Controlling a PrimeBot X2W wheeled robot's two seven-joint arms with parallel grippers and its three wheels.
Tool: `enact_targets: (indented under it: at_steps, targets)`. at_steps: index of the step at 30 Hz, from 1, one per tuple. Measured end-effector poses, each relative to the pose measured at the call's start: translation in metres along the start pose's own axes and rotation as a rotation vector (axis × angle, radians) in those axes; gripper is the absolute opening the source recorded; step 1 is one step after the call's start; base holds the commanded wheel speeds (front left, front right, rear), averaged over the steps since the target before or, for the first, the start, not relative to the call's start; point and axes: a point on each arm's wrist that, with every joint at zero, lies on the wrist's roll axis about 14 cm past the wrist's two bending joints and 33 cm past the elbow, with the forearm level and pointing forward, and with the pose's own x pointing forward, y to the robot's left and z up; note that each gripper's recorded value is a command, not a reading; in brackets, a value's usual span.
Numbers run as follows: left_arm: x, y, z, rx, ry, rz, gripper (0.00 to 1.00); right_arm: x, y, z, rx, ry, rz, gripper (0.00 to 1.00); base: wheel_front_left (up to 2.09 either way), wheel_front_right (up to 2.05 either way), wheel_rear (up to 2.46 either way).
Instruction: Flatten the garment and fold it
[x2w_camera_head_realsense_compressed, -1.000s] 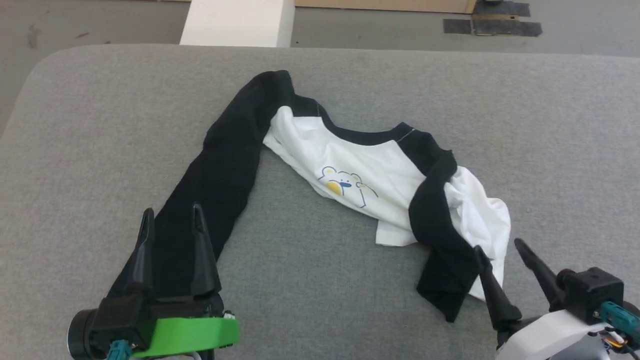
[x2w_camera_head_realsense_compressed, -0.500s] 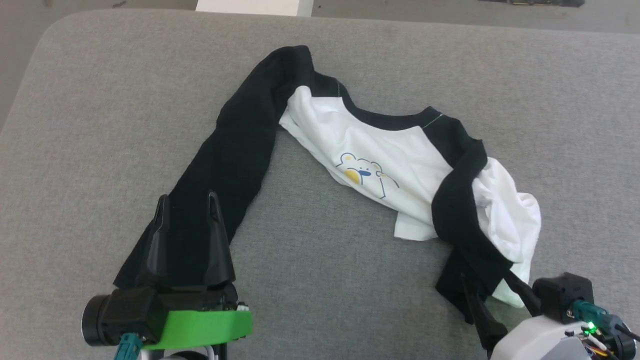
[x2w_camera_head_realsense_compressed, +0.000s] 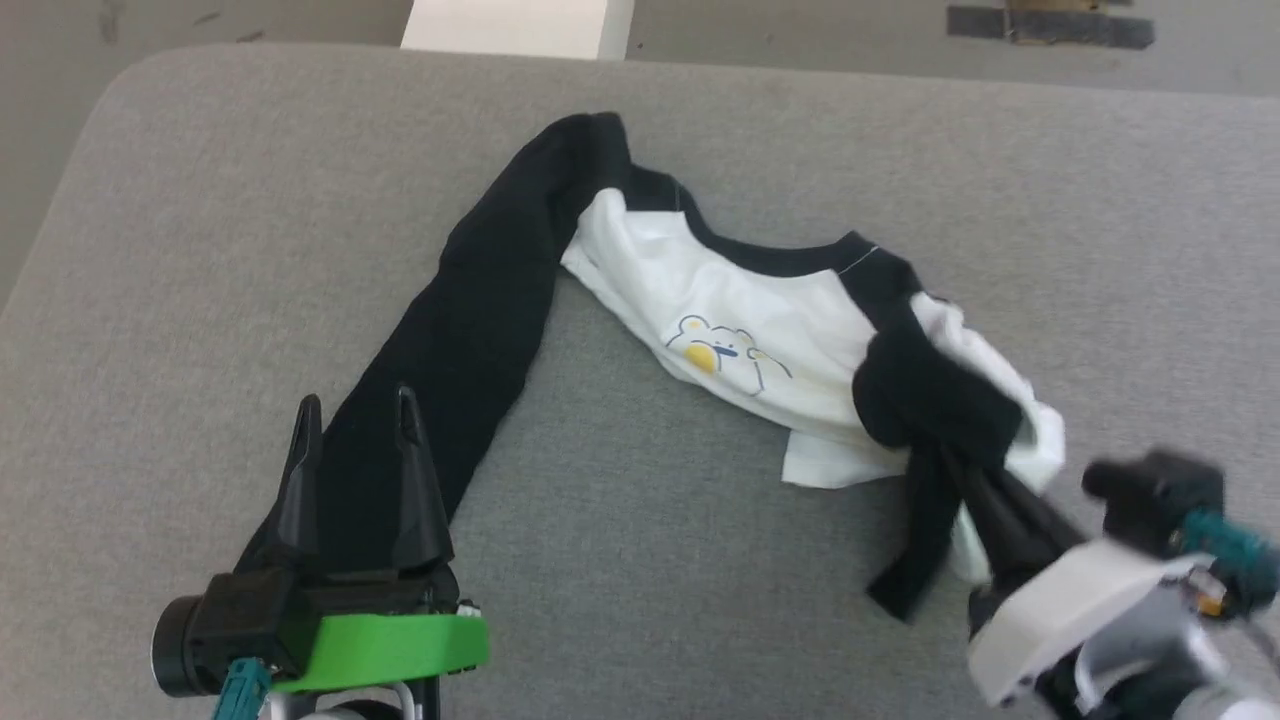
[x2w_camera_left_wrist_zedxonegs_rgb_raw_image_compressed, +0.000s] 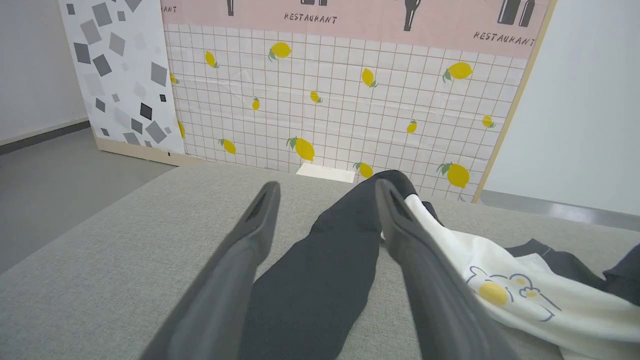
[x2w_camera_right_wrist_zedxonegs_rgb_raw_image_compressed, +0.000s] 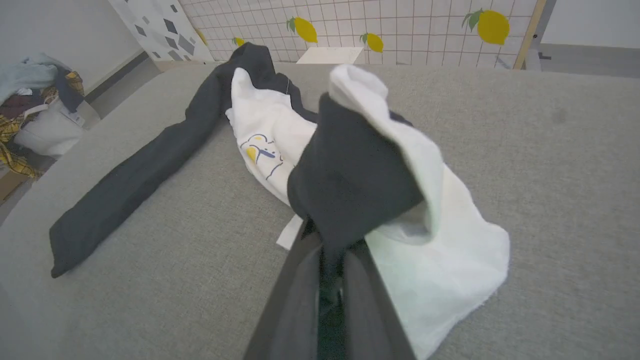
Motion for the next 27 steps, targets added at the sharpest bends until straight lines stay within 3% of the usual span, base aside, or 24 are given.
enact_targets:
  at_steps: [4,8,12,16,17,19,23,27]
  targets:
    - [0.0,-0.008,0.004,-0.015,-0.014,-0.027,1.0,-0.009,-0.014,0.07,-0.101,-0.161,-0.023,0.0,0.0,0.0,0.0]
    - [-0.001,-0.016,0.007,-0.029,-0.024,-0.058,1.0,-0.029,-0.052,0.118,-0.162,-0.242,-0.13,0.0,0.0,0.0,0.0]
    - [-0.002,-0.026,0.009,-0.045,-0.031,-0.09,1.0,-0.055,-0.103,0.126,-0.128,-0.224,-0.291,0.0,0.0,0.0,0.0]
    - [-0.002,-0.032,0.008,-0.053,-0.027,-0.112,1.0,-0.073,-0.155,0.089,-0.026,-0.078,-0.443,0.01,0.0,0.0,0.0]
    - [-0.001,-0.033,0.006,-0.053,-0.021,-0.113,1.0,-0.076,-0.166,0.075,-0.011,-0.035,-0.474,0.41,0.0,0.0,0.0]
    - [-0.001,-0.032,0.003,-0.051,-0.012,-0.111,1.0,-0.08,-0.185,0.057,0.018,-0.001,-0.529,1.0,0.0,0.0,0.0]
    - [-0.002,-0.03,-0.004,-0.043,0.01,-0.108,1.0,-0.078,-0.211,0.03,-0.03,0.055,-0.604,1.0,0.0,0.0,0.0]
    - [-0.003,-0.027,-0.007,-0.037,0.018,-0.102,1.0,-0.063,-0.203,0.035,-0.075,0.013,-0.562,1.0,0.0,0.0,0.0]
